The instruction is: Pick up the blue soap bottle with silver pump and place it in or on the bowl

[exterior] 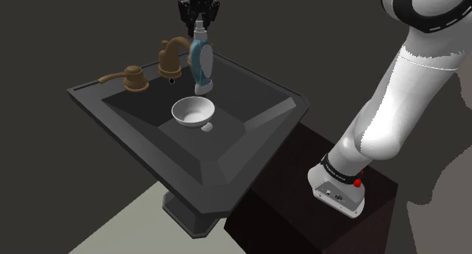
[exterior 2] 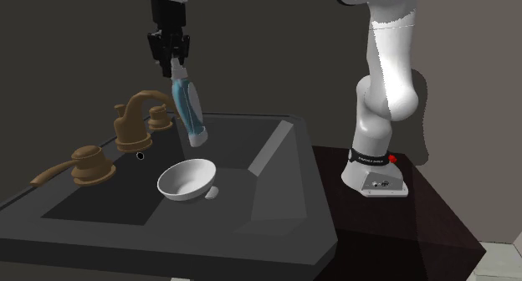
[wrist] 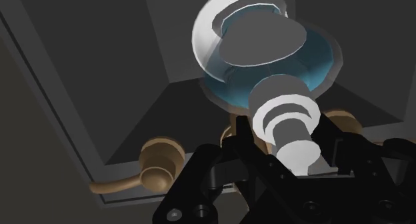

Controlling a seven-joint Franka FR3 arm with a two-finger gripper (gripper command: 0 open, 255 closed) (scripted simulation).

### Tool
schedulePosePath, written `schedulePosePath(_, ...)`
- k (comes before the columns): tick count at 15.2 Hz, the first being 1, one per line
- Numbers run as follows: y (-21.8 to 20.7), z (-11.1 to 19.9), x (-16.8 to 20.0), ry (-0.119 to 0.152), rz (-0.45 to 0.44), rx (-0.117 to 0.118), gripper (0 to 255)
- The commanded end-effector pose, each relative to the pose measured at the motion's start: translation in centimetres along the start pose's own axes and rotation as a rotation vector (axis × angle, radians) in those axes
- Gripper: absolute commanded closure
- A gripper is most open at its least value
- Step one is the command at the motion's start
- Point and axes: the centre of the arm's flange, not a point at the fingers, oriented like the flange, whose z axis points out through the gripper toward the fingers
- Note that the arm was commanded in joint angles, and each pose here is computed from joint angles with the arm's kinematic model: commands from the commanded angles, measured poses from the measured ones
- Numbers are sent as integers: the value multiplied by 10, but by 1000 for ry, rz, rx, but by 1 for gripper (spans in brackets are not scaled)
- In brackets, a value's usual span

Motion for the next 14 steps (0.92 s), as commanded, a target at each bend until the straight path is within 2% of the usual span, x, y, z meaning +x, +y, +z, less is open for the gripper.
schedulePosePath(1, 0, 11, -1, 1, 0, 0, 255)
schedulePosePath(14, 1, 79, -9, 1, 0, 0, 255)
